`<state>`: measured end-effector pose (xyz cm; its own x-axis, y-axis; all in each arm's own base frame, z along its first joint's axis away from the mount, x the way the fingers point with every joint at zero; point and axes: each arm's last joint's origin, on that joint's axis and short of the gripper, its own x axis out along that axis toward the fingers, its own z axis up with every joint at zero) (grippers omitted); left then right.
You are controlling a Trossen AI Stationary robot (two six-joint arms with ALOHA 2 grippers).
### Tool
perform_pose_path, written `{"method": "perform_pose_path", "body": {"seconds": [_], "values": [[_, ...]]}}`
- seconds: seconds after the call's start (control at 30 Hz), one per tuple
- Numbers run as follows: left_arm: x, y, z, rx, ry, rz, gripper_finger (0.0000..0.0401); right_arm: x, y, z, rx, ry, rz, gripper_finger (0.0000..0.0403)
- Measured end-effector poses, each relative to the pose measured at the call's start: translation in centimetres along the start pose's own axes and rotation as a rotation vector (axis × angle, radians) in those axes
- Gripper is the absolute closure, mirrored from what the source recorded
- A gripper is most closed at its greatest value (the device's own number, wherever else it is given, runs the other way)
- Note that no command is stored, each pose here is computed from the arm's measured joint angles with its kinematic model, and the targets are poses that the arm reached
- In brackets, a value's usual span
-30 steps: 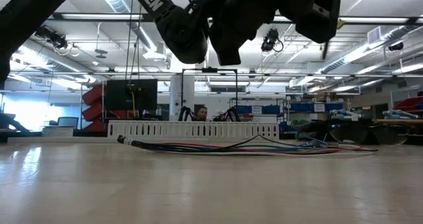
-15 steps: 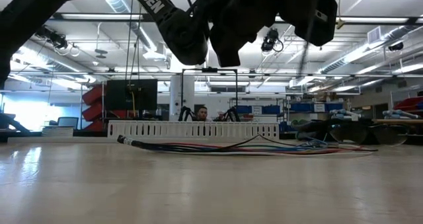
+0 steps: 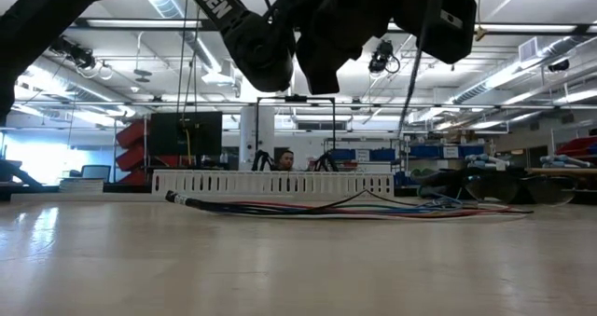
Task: Ziptie cables
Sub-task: Wrap the colored wires together using a zip tie
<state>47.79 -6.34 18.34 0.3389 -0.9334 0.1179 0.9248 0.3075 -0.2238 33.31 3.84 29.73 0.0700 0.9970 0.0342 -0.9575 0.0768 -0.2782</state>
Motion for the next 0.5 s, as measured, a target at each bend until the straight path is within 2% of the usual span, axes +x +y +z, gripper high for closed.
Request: {"method": "perform_pose_path", "body": {"seconds": [0.2, 0.5], "values": [[0.00, 0.00, 0.00, 0.005, 0.000, 0.001, 0.0278, -0.01, 0.00, -0.05, 0.004, 0.001, 0.000, 0.0403], [0.04, 0.01, 0.00, 0.031, -0.004, 0.008, 0.0350, -0.01, 0.00, -0.06, 0.004, 0.001, 0.000, 0.0403]]}}
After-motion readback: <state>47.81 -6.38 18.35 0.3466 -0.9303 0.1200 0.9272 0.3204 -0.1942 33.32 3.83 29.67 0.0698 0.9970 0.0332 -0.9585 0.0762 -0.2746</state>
